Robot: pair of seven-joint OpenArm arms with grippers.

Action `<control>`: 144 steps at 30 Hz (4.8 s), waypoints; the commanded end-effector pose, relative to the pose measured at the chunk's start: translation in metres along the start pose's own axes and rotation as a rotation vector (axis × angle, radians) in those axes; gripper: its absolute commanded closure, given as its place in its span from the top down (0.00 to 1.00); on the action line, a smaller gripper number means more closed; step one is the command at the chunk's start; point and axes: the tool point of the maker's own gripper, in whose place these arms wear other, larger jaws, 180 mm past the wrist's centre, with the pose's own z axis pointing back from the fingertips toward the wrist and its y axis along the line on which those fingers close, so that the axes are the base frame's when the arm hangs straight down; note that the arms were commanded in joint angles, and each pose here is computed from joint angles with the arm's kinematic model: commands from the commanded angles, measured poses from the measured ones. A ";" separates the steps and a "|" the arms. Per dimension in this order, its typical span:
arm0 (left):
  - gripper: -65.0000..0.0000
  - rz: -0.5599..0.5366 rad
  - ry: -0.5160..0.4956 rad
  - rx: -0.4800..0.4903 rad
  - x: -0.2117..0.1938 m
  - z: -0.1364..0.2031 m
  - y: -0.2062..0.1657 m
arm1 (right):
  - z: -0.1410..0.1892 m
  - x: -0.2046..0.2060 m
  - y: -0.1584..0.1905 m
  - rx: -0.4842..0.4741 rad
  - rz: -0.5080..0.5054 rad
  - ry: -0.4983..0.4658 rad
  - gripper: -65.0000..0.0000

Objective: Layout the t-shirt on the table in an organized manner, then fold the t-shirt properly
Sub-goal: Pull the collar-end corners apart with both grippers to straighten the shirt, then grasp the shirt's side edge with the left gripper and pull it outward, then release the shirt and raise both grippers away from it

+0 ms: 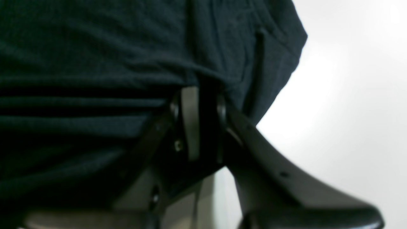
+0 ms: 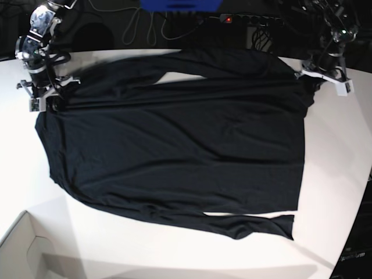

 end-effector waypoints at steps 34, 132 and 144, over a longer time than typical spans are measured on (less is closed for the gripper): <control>0.00 -0.144 0.009 -0.102 0.063 -0.130 -0.084 | 0.001 -0.003 -0.004 -0.014 0.021 0.026 0.13; 0.50 -0.387 -0.027 0.059 0.058 0.004 -0.017 | 0.074 0.056 0.004 -0.138 0.089 -0.143 0.22; 0.59 -0.284 0.124 0.058 -0.008 -0.001 -0.003 | 0.077 0.046 0.006 -0.132 0.087 -0.118 0.36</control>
